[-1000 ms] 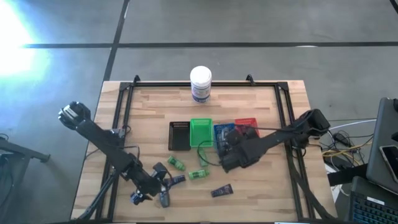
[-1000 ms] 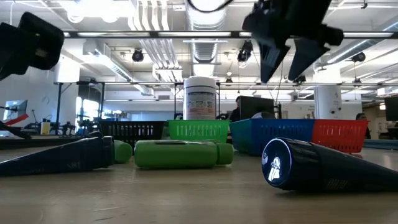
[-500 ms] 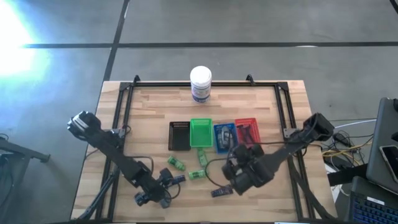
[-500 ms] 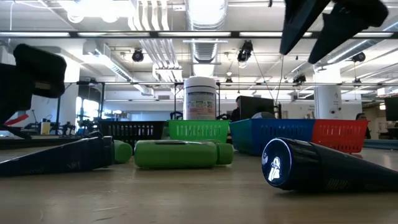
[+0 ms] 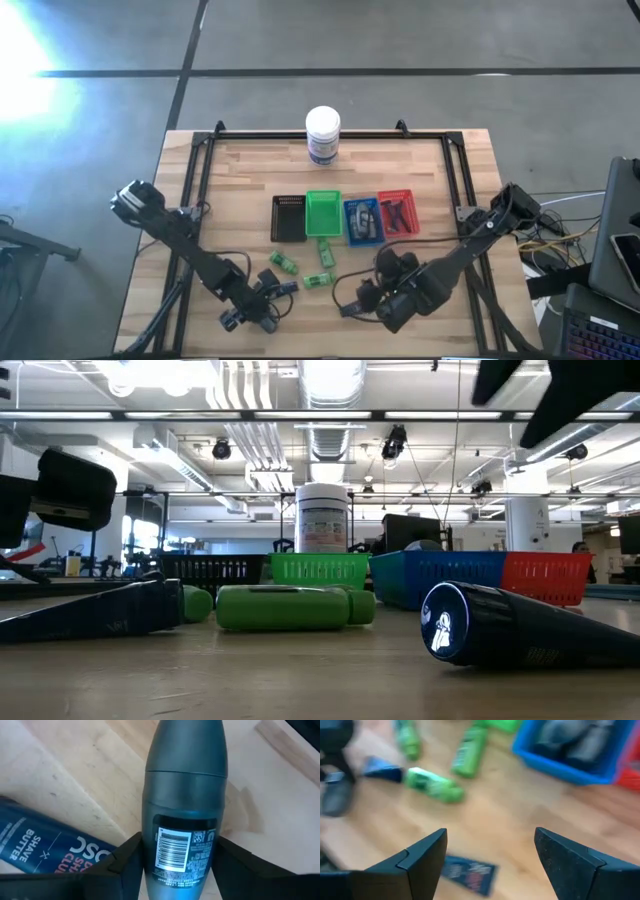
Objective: Pick & Place Travel size toiletries
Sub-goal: Put the deodorant into the blue basket
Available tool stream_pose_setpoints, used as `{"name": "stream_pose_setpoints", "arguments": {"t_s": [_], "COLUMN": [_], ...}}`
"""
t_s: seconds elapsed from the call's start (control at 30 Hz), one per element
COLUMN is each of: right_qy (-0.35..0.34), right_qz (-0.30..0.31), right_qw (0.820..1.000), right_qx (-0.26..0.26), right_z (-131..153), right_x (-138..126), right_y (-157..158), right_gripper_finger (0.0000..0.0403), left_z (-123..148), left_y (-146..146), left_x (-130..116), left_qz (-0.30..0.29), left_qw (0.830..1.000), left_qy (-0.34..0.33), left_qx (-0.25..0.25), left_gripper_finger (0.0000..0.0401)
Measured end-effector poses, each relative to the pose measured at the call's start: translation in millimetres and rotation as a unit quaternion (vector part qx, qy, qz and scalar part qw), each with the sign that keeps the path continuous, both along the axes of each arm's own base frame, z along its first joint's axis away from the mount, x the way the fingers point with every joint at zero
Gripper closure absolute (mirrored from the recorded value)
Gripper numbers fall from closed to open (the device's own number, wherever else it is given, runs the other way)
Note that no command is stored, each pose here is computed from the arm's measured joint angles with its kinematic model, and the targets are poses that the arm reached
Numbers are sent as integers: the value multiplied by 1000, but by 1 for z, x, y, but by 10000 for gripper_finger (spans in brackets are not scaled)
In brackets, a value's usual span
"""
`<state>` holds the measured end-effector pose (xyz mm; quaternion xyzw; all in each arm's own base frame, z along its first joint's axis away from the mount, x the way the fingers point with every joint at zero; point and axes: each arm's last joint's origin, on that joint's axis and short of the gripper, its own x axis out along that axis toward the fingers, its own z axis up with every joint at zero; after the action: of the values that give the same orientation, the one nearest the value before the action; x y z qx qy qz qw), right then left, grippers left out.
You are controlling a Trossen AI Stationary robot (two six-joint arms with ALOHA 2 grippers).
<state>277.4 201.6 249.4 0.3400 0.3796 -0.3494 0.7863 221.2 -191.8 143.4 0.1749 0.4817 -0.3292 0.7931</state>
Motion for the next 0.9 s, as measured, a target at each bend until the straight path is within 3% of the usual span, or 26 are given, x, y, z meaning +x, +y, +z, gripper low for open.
{"name": "stream_pose_setpoints", "arguments": {"t_s": [0.17, 0.33, 0.57, 0.77, 0.9], "right_qy": [-51, -99, -192, -222, -232], "right_qz": [4, -13, 10, 12, 17], "right_qw": [997, 988, 970, 963, 960], "right_qx": [59, 115, 151, 154, 157], "right_z": [4, 10, 24, 30, 34], "right_x": [11, 21, 53, 72, 75], "right_y": [8, 11, -1, -24, -29], "right_gripper_finger": [124, 132, 127, 115, 107], "left_z": [12, 44, 87, 111, 124], "left_y": [3, 9, 35, 49, 51], "left_x": [-2, -4, -3, 16, 30], "left_qz": [63, 147, 299, 338, 335], "left_qw": [998, 988, 941, 918, 913], "left_qy": [15, -29, -142, -200, -226], "left_qx": [-15, -39, -75, -64, -45], "left_gripper_finger": [203, 203, 203, 203, 203]}}
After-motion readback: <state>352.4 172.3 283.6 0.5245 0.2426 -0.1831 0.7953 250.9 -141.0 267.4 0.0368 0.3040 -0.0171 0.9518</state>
